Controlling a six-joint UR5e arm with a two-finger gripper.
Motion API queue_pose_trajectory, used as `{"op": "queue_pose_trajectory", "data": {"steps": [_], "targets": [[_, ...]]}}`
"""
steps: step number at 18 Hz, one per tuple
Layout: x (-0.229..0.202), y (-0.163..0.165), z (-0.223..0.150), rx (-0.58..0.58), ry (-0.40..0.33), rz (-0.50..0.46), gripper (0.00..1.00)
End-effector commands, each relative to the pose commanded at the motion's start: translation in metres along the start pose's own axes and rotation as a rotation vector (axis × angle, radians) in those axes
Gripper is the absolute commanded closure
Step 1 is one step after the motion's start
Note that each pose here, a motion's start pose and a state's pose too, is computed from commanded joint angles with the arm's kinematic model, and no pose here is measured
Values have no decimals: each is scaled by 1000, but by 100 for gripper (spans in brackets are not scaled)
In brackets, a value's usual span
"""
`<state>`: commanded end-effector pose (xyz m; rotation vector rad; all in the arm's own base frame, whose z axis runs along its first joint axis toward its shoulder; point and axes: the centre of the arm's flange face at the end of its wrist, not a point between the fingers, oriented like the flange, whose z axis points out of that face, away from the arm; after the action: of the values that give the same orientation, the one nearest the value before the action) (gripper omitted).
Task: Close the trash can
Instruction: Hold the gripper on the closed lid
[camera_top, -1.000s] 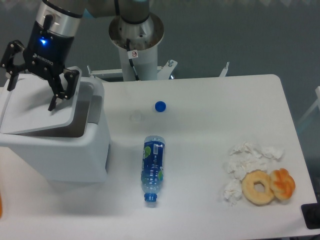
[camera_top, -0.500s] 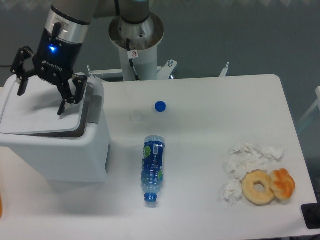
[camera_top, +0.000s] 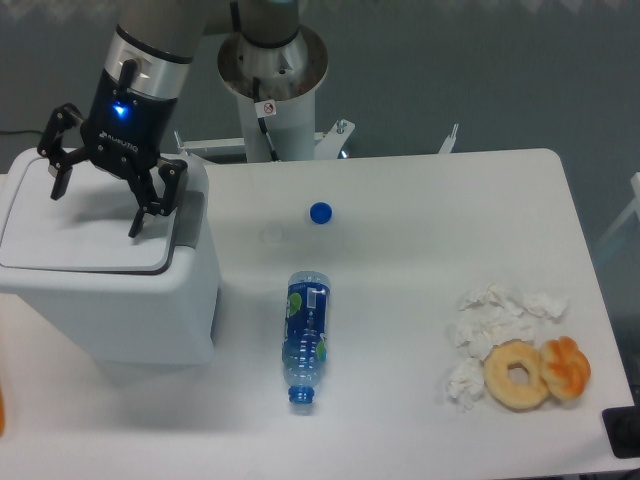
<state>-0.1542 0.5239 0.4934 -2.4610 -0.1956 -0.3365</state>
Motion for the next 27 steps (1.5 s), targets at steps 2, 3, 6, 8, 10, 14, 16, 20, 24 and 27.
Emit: {"op": "queue_pose_trajectory", "data": {"steps": [2, 3, 6, 8, 10, 14, 16, 20, 24, 27], "targets": [[-3, 2, 0, -1, -1, 1, 0], [-4, 2, 0, -1, -2, -1, 0], [-4, 5, -1, -4, -2, -5, 0], [-3, 5, -2, -5, -2, -6, 0], [-4, 6, -2, -6, -1, -7, 0], [-3, 7, -2, -6, -1, -7, 0], [-1, 8, -2, -9, 1, -7, 0], [4, 12, -8, -9, 1, -6, 0], [7, 17, -8, -21, 6, -10, 0], [8, 21, -8, -24, 5, -12, 0]]}}
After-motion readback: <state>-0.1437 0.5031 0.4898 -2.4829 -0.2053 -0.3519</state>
